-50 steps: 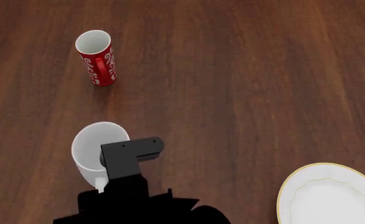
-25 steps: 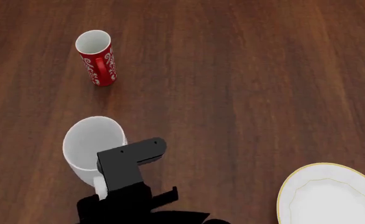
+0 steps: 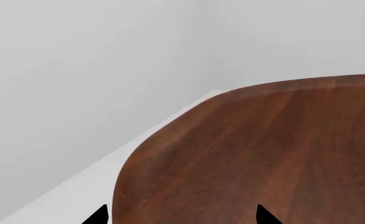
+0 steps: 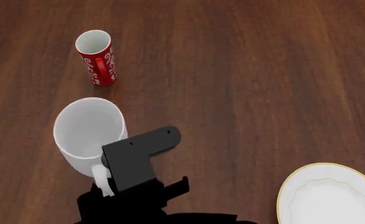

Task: Put the white mug on the plate.

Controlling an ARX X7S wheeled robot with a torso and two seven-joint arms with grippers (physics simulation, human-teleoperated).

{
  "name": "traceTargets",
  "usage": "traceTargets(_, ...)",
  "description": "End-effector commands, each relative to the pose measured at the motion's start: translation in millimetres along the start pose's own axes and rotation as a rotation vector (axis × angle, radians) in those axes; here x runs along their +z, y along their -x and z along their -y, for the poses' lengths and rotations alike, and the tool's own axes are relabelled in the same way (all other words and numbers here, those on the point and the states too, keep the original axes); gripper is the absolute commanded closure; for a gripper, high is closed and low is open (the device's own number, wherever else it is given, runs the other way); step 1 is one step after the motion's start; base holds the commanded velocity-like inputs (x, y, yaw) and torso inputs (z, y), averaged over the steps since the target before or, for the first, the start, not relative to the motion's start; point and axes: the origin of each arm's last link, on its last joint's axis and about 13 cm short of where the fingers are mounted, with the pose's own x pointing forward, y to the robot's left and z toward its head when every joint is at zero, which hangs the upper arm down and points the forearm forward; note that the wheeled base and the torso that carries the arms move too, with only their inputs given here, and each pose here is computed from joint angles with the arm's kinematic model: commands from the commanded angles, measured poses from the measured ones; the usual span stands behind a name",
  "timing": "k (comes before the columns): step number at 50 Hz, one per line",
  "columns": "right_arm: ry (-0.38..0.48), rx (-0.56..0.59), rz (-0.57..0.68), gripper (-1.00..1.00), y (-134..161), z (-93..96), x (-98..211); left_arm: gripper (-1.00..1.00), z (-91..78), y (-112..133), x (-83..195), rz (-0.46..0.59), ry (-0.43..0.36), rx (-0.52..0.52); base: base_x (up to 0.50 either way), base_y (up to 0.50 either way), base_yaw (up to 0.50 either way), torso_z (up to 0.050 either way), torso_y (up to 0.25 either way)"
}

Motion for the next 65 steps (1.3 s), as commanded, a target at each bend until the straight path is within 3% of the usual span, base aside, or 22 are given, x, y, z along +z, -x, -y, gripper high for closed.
traceTargets(1,-0.030,-0.017,0.026,1.00,21,1.3,7,-1.00,0.3,0,1,0.000,-0.001,-0.003,0.00,0.00,0.00,0.000,0.000)
traceTargets(37,-0.244,-0.204,0.158,1.00,87,18.2,6,-1.00,-0.4,-1,0,-0.003,-0.001,-0.001,0.00,0.00,0.00,0.000,0.000)
traceTargets(65,-0.364,-0.478,0.199,1.00,123,48.2,-10,-1.00,-0.3,-2,-1,-0.001,-0.003,-0.003,0.00,0.00,0.00,0.000,0.000)
